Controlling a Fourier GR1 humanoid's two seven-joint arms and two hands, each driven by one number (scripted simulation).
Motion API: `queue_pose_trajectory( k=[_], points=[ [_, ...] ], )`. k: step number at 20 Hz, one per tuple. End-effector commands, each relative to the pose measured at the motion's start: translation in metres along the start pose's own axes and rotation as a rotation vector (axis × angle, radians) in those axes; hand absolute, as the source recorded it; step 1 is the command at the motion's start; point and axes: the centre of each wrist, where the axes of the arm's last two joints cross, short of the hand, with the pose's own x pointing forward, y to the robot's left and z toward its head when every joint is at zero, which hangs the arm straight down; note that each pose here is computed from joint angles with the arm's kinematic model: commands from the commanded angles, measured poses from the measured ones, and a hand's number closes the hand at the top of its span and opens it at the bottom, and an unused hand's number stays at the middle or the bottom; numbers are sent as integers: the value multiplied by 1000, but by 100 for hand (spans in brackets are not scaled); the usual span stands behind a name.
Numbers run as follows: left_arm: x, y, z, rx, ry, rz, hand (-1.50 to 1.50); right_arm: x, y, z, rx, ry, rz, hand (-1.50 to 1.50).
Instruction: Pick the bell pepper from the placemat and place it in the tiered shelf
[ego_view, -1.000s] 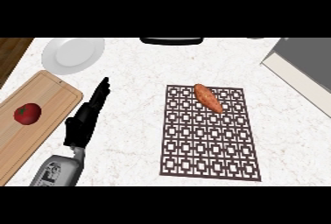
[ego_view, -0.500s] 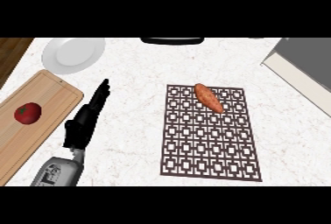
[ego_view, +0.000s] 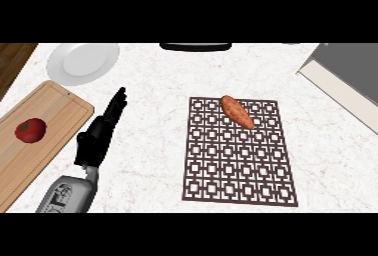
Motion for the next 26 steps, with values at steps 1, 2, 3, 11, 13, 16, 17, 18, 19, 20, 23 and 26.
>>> queue_pose_trajectory(
  k=[1, 2, 3, 11, 13, 16, 17, 18, 19, 20, 23, 26],
  points=[
    [-4, -6, 7, -6, 10, 0, 0, -45, 14, -15, -28, 138, 224, 150],
    [0, 10, -4, 6, 2, 10, 0, -37, 8, -19, -71, 145, 236, 150],
    [-8, 2, 15, 6, -3, -3, 0, -49, 12, -19, -108, 175, 239, -150],
    [-12, 15, 3, 15, 11, -3, 0, -43, 7, 0, -108, 226, 121, -150],
    [3, 13, 7, 18, 24, 7, 0, -15, -3, 7, -114, 251, 61, -150],
    [6, 9, 3, 26, 7, -6, 0, -22, 1, 14, -107, 257, -6, -150],
    [0, 2, 4, 10, 6, -5, 0, -12, -10, -2, -103, 255, -40, -150],
    [7, 20, 8, 14, 15, -7, 0, -17, -12, -3, -97, 261, -39, -150],
    [3, 3, -3, 2, 35, 9, 0, -10, -18, -15, -94, 239, -60, -150],
    [2, -5, 1, 9, 28, 4, 0, -9, -19, -16, -47, 251, -73, -150],
    [-3, -8, -5, 13, 26, 5, 0, 1, -29, -18, -65, 241, -106, -150],
    [3, 4, 1, 16, 15, -6, 0, 2, -33, -9, -130, 275, -221, -150]
  ],
)
